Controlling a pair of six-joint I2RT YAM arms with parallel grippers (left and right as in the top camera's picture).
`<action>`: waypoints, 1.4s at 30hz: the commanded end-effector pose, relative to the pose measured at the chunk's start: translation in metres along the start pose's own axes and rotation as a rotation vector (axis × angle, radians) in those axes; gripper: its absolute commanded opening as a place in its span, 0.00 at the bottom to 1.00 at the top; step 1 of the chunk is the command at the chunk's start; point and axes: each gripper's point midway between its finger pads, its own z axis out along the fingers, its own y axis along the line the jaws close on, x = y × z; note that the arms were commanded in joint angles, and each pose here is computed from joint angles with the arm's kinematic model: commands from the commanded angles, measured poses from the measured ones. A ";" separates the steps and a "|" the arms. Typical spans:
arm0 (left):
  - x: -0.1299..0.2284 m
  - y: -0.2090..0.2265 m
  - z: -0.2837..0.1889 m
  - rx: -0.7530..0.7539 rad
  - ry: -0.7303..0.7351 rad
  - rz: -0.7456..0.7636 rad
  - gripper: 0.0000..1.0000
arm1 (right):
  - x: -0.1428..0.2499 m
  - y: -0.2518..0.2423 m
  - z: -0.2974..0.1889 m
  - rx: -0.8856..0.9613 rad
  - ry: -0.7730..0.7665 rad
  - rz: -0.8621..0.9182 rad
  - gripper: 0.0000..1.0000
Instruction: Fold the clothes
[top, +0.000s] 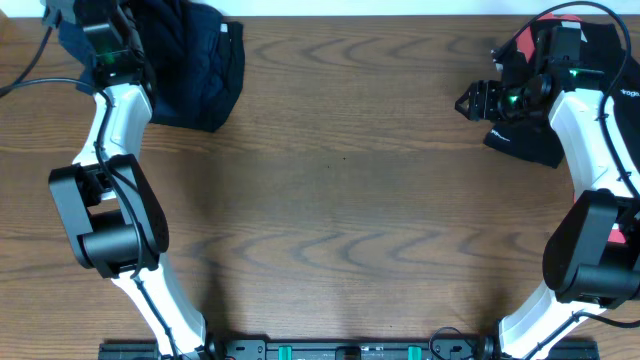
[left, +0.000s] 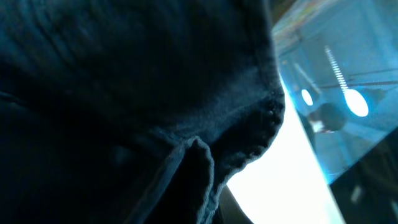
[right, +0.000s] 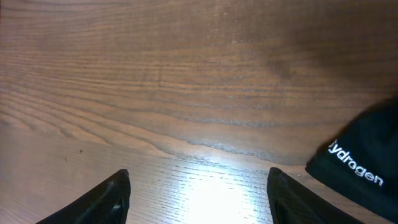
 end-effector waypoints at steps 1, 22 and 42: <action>-0.016 -0.051 -0.005 0.122 -0.023 -0.052 0.06 | -0.001 0.003 0.000 0.003 -0.004 -0.023 0.69; 0.023 -0.045 0.019 0.128 0.065 0.044 0.06 | -0.001 0.003 0.000 0.003 -0.002 -0.022 0.70; 0.104 0.040 -0.012 -0.018 0.678 0.144 0.06 | -0.004 0.003 0.000 0.006 -0.016 -0.029 0.72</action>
